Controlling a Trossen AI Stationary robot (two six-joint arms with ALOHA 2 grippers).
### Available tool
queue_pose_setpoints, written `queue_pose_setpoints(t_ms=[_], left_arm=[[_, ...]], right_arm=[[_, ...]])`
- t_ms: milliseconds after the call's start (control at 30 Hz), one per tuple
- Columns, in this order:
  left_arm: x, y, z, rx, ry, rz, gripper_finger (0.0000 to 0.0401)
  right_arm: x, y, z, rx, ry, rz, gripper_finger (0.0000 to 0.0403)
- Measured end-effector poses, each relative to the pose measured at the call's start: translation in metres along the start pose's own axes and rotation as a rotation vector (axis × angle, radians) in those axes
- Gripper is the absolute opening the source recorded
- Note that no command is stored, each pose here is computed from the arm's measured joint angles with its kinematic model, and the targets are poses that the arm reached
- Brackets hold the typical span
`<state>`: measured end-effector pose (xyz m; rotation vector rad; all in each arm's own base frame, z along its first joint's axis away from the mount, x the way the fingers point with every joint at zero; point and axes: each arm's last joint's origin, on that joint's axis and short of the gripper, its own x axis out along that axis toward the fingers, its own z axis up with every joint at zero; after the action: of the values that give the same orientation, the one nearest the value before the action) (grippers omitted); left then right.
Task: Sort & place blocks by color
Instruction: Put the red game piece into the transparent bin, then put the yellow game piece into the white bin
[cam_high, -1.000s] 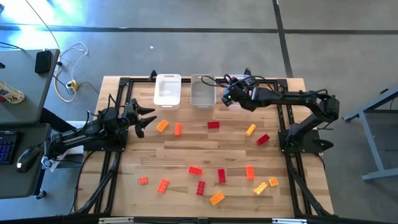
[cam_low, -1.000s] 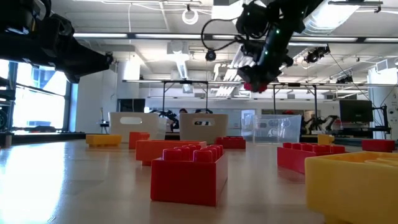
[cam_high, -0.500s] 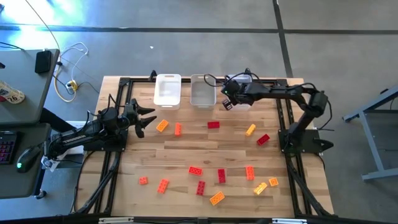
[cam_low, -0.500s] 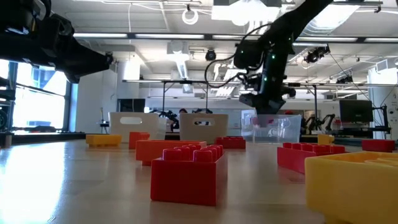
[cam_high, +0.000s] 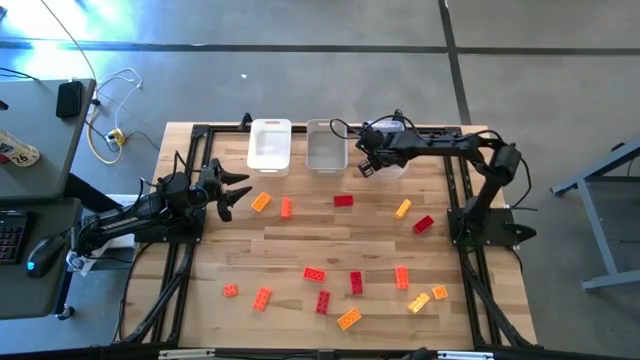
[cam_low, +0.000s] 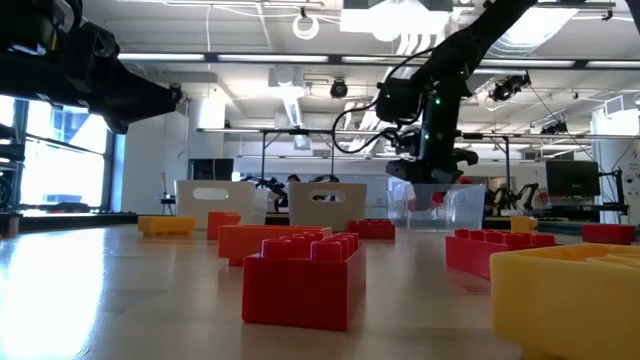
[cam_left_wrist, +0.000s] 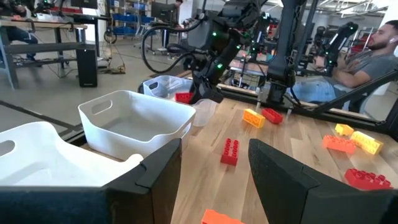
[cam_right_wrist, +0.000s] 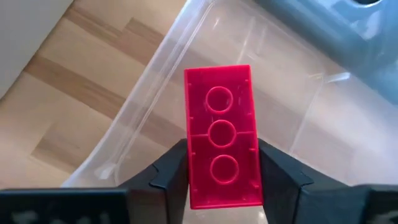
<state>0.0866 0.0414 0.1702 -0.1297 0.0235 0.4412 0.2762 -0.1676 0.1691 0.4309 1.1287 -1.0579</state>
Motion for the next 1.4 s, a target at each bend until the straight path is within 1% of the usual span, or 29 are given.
queue_pose_setpoints(t_ms=[67, 133, 233, 400, 567, 733, 900, 1100, 1233, 1400], left_arm=[[0.0, 0.0, 0.0, 0.0, 0.0, 0.0, 0.0175], [0.0, 0.0, 0.0, 0.0, 0.0, 0.0, 0.0175], [-0.001, -0.001, 0.005, -0.001, -0.011, -0.002, 0.0175], [-0.006, -0.002, 0.019, -0.024, -0.008, -0.002, 0.0175], [-0.009, -0.004, 0.034, -0.037, 0.092, 0.034, 0.0175], [-0.002, -0.004, 0.047, -0.067, 0.138, 0.097, 0.0175], [0.01, -0.004, 0.057, -0.152, 0.204, 0.154, 0.0175], [0.027, -0.005, 0.069, -0.222, 0.37, 0.205, 0.0175], [0.04, -0.005, 0.074, -0.216, 0.487, 0.238, 0.0175], [0.056, -0.006, 0.079, -0.212, 0.604, 0.268, 0.0175]], right_arm=[[0.0, 0.0, 0.001, -0.014, -0.012, -0.022, 0.0177], [-0.001, 0.0, 0.002, -0.033, -0.011, -0.02, 0.0195], [-0.004, 0.0, 0.005, -0.042, -0.011, -0.015, 0.021], [-0.016, 0.001, 0.017, -0.041, -0.019, -0.007, 0.0214], [-0.032, 0.006, 0.025, -0.06, -0.029, -0.003, 0.0215], [-0.051, 0.019, 0.031, -0.101, -0.08, 0.009, 0.0215], [-0.075, 0.033, 0.039, -0.141, -0.155, 0.013, 0.0215], [-0.103, 0.04, 0.047, -0.178, -0.198, 0.025, 0.0215], [-0.116, 0.04, 0.054, -0.171, -0.226, 0.04, 0.0215], [-0.123, 0.04, 0.057, -0.168, -0.237, 0.046, 0.0215]])
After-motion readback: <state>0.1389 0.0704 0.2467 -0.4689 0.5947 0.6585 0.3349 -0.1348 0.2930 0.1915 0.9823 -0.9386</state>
